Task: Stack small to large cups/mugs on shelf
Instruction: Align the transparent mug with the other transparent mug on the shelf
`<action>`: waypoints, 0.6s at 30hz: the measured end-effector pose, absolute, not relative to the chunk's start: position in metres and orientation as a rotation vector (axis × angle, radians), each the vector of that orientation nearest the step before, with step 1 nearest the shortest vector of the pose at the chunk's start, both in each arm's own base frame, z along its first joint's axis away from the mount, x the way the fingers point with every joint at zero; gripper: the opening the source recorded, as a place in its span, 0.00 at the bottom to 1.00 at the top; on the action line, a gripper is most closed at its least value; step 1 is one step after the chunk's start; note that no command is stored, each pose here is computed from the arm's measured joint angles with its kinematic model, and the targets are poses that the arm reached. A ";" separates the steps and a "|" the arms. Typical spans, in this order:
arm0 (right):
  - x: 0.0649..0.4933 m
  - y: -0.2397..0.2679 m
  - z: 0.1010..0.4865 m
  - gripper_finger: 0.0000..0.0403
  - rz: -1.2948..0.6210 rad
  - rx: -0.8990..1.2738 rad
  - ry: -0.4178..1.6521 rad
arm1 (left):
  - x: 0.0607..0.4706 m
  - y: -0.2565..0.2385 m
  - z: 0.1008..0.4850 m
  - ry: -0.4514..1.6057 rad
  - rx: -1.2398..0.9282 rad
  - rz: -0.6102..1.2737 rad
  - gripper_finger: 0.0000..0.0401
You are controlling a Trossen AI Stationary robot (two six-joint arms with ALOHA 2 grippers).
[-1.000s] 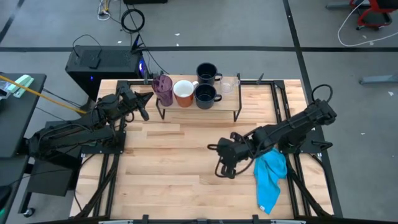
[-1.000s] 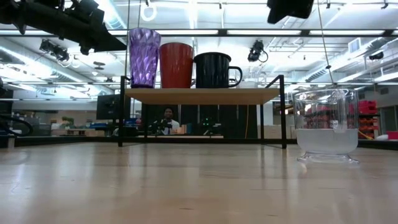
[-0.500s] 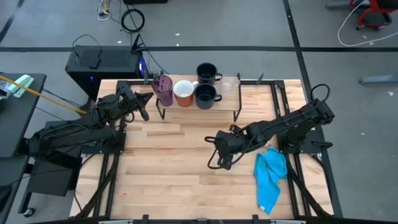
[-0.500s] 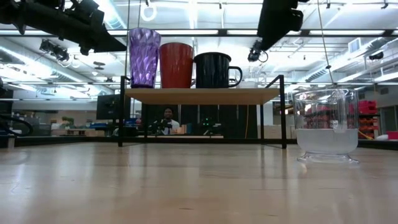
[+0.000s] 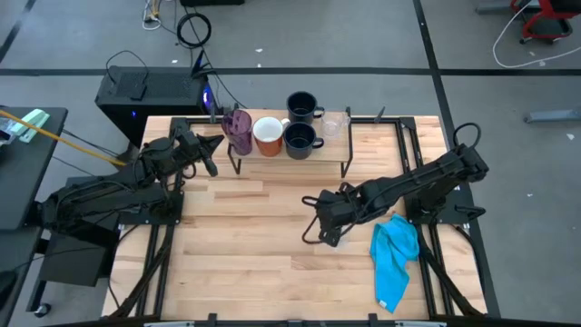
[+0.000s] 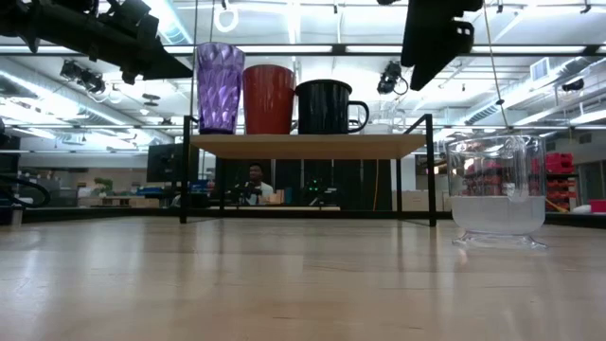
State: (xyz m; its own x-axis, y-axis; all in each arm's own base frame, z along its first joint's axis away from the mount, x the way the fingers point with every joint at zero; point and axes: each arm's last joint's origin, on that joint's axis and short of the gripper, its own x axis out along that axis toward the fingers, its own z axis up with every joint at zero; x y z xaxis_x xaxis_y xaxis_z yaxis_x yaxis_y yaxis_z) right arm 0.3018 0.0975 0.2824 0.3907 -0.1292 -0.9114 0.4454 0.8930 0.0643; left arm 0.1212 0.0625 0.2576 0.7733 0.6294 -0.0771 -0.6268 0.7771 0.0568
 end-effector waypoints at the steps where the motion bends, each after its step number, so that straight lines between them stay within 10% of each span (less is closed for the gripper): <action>1: 0.303 0.097 0.281 0.68 -0.387 0.337 1.115 | 0.121 0.063 0.258 0.094 0.028 0.681 0.04; 18: 0.279 0.090 0.269 0.65 -0.521 0.345 1.381 | 0.121 0.062 0.257 0.097 0.028 0.680 0.05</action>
